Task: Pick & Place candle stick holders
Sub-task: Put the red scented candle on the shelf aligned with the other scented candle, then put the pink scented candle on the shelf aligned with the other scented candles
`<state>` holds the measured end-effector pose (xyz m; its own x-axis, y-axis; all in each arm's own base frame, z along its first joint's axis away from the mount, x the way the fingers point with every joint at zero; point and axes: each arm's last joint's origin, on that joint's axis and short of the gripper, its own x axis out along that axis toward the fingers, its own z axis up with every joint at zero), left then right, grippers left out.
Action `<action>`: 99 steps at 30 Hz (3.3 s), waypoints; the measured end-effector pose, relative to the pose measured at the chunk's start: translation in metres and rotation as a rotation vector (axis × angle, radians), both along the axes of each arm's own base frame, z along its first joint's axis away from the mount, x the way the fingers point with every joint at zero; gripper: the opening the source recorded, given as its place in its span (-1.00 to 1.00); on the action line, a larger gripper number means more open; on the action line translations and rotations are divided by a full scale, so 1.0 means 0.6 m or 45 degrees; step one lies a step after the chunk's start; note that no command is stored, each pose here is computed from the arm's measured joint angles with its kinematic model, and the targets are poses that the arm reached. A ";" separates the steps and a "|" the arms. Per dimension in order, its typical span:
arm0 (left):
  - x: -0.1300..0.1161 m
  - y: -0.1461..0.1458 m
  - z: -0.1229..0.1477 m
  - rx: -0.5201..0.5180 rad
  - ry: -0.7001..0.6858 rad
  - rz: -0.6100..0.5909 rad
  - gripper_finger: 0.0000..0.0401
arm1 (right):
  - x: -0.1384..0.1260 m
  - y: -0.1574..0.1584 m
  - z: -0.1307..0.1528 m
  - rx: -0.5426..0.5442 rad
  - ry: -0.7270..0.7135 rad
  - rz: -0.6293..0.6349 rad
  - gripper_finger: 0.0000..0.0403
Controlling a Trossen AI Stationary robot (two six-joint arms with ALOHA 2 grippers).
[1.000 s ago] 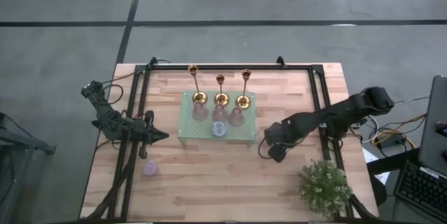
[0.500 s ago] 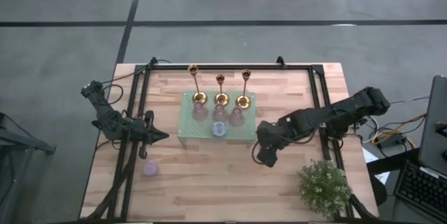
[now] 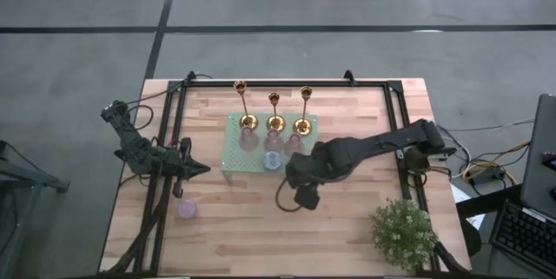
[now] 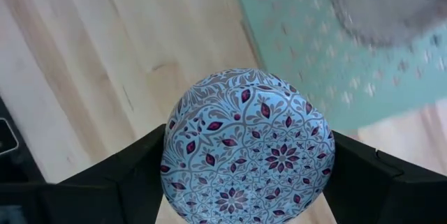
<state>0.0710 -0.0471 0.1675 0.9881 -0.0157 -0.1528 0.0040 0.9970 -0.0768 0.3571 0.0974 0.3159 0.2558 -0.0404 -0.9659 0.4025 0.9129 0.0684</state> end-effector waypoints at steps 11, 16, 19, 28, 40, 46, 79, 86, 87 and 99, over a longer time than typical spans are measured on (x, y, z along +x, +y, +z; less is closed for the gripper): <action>0.000 0.000 0.000 0.000 0.000 0.000 -0.93 | 0.064 -0.035 -0.018 -0.049 0.080 0.042 0.49; 0.000 0.000 0.000 0.000 0.000 0.000 -0.93 | 0.067 -0.048 -0.028 -0.072 0.115 0.021 0.49; 0.000 0.000 0.000 0.000 0.000 -0.001 -0.93 | 0.067 -0.055 -0.034 -0.086 0.129 0.007 0.49; 0.000 0.000 0.000 0.000 0.000 0.000 -0.93 | 0.066 -0.067 -0.052 -0.132 0.174 -0.005 0.49; 0.000 0.000 0.000 0.000 0.000 0.000 -0.93 | 0.070 -0.072 -0.052 -0.132 0.144 0.008 0.49; 0.000 0.000 0.000 0.000 0.000 0.000 -0.93 | 0.070 -0.073 -0.052 -0.134 0.144 0.019 0.55; 0.000 0.000 0.000 0.000 0.000 -0.001 -0.93 | 0.057 -0.071 -0.032 -0.137 0.166 0.044 0.81; 0.000 0.000 0.000 0.000 0.000 0.000 -0.93 | 0.046 -0.057 -0.015 -0.142 0.159 0.073 0.81; 0.000 0.000 0.000 0.000 0.000 0.000 -0.93 | 0.044 -0.055 -0.012 -0.145 0.153 0.077 0.81; 0.000 0.000 0.000 0.000 0.000 0.000 -0.93 | 0.010 -0.021 0.022 -0.228 0.104 0.104 0.77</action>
